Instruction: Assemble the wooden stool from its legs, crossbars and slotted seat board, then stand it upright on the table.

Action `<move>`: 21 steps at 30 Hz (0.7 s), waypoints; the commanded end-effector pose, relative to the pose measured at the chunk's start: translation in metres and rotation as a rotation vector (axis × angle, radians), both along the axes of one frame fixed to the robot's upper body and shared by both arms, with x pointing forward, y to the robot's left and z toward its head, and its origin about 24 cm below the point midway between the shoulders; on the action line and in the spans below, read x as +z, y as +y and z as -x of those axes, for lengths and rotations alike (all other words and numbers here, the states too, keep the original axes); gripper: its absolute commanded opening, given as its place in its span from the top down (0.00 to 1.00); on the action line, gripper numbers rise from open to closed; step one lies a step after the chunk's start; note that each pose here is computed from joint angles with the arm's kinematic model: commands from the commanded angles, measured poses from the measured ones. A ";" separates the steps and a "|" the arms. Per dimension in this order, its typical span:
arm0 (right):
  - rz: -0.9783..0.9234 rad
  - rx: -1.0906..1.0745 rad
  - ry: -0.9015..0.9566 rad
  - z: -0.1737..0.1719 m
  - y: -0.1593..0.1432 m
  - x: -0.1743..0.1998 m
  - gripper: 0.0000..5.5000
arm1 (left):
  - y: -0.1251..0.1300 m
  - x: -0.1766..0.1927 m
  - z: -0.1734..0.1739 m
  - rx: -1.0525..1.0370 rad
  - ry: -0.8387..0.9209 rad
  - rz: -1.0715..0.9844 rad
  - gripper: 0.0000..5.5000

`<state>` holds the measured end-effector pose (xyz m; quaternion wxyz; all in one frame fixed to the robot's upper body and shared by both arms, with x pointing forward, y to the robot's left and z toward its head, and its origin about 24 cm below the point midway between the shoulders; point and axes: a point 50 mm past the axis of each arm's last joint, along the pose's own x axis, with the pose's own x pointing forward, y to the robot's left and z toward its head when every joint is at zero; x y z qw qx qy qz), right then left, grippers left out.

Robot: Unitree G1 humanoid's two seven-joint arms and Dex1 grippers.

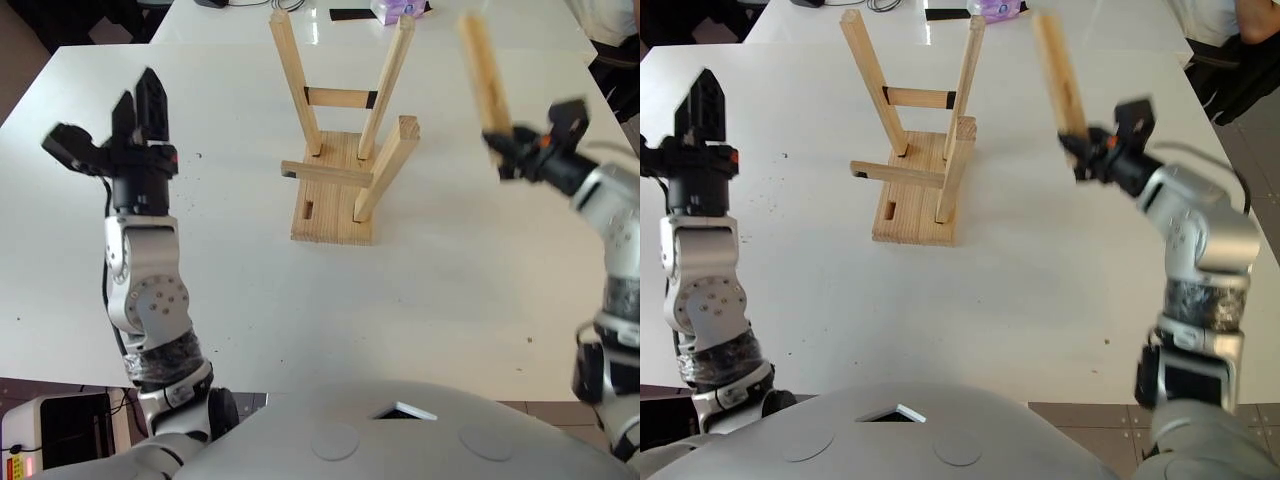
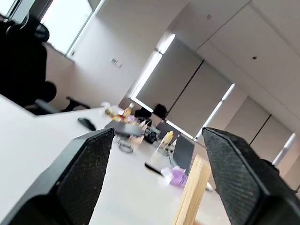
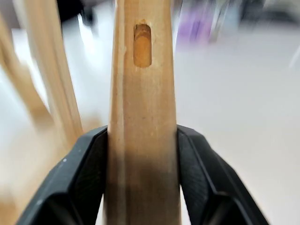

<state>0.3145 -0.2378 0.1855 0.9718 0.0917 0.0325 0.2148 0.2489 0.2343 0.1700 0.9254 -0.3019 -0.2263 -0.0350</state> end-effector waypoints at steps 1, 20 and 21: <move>-0.423 0.252 -0.415 -0.012 0.048 0.116 0.63 | -0.023 0.052 -0.037 -0.242 -0.081 -0.060 0.37; -0.178 1.029 -0.314 0.028 0.094 0.136 0.63 | -0.086 0.154 -0.006 -1.052 -0.477 -0.210 0.26; -0.169 1.047 -0.304 0.029 0.093 0.134 0.63 | -0.085 0.152 -0.005 -1.068 -0.470 -0.225 0.26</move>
